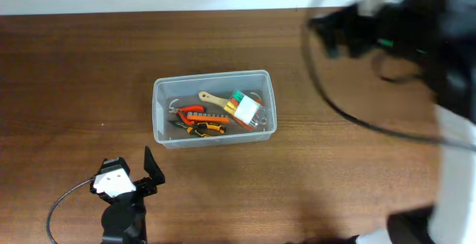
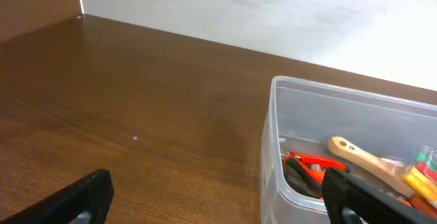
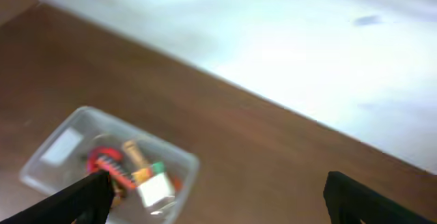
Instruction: Pack container
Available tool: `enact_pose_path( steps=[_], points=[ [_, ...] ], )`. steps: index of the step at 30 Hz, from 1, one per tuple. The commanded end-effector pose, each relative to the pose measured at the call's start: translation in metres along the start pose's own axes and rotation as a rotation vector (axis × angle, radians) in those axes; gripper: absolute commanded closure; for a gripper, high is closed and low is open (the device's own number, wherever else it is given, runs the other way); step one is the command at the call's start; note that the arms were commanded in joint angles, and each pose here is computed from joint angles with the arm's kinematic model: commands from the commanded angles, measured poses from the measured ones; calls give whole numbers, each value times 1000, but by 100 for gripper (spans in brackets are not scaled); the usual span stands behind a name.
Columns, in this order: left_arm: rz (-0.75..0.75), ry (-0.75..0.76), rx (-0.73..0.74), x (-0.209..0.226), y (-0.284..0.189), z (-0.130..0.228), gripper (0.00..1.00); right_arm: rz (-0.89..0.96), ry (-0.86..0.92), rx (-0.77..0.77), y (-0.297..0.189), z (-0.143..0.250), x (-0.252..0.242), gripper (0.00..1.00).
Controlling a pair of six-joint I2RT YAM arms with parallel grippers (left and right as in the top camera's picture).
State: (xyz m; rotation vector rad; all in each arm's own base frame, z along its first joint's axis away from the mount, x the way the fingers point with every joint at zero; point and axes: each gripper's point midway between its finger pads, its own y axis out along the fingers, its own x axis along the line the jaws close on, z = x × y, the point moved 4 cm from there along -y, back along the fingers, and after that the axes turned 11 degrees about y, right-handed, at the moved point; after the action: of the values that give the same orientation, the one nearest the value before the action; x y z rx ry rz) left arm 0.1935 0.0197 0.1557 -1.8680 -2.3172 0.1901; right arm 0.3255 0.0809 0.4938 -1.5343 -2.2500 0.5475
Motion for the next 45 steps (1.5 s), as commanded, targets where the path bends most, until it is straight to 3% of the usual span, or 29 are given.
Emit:
enact_pose_path(
  steps=[1,7,12,17,23,30,45],
  points=[
    [0,10,0,0,0,1,1,47,-20,-83,-59,8,-8,2],
    [1,10,0,0,0,1,1,95,-20,-136,-114,68,4,2],
    [1,10,0,0,0,1,1,74,8,-71,-121,169,17,2],
    [0,10,0,0,0,1,1,78,-2,-107,-91,242,14,2],
    [0,10,0,0,0,1,1,-14,-24,-165,-15,314,10,1],
    [1,10,0,0,0,1,1,-57,-43,-212,35,352,4,2],
    [1,10,0,0,0,1,1,-54,-50,-230,51,379,2,2]
  ],
)
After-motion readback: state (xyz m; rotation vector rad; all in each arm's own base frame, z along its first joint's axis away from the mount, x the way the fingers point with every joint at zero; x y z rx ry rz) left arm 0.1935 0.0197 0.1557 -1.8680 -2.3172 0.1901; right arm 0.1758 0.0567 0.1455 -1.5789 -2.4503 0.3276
